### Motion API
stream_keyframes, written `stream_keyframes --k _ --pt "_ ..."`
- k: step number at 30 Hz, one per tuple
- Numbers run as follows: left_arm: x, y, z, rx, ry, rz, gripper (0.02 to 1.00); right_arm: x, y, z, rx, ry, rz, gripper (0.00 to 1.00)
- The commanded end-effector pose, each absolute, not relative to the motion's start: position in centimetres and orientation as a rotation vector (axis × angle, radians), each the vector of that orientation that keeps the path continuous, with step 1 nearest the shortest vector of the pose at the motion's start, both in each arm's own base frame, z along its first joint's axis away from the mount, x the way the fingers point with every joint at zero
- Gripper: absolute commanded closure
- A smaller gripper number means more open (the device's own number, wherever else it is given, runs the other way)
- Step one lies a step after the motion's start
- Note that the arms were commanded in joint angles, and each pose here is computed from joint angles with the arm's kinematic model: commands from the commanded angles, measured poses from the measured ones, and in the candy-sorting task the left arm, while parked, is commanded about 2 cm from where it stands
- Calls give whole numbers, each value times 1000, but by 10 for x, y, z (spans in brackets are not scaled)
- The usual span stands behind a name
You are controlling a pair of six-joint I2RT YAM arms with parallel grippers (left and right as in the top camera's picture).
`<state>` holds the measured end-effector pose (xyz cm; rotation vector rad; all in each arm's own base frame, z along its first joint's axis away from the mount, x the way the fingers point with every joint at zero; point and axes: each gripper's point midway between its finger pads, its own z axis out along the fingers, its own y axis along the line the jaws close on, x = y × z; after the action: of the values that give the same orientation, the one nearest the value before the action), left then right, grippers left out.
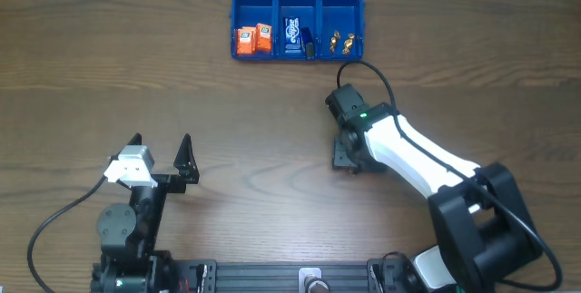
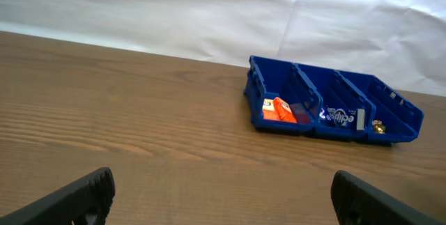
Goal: Sort Candies Into Trays
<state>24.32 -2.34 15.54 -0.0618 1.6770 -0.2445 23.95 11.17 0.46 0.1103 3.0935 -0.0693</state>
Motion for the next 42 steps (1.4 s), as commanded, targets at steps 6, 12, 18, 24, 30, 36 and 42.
stream_keyframes --k 6,12,18,24,30,36,42 --pt "243 -25 139 -42 1723 -243 23 235 112 -12 132 3126 -106 625" --pt "243 -25 139 -42 1723 -243 20 244 120 -12 130 3094 -46 803" --pt "243 -25 139 -42 1723 -243 20 272 143 29 45 2951 76 807" --pt "243 -25 139 -42 1723 -243 20 361 143 162 24 2679 51 814" --pt "243 -25 139 -42 1723 -243 20 475 145 225 52 2489 -20 809" --pt "243 -25 139 -42 1723 -243 20 540 143 189 82 2465 -49 807" --pt "243 -25 139 -42 1723 -243 20 556 141 147 92 2503 -71 776"
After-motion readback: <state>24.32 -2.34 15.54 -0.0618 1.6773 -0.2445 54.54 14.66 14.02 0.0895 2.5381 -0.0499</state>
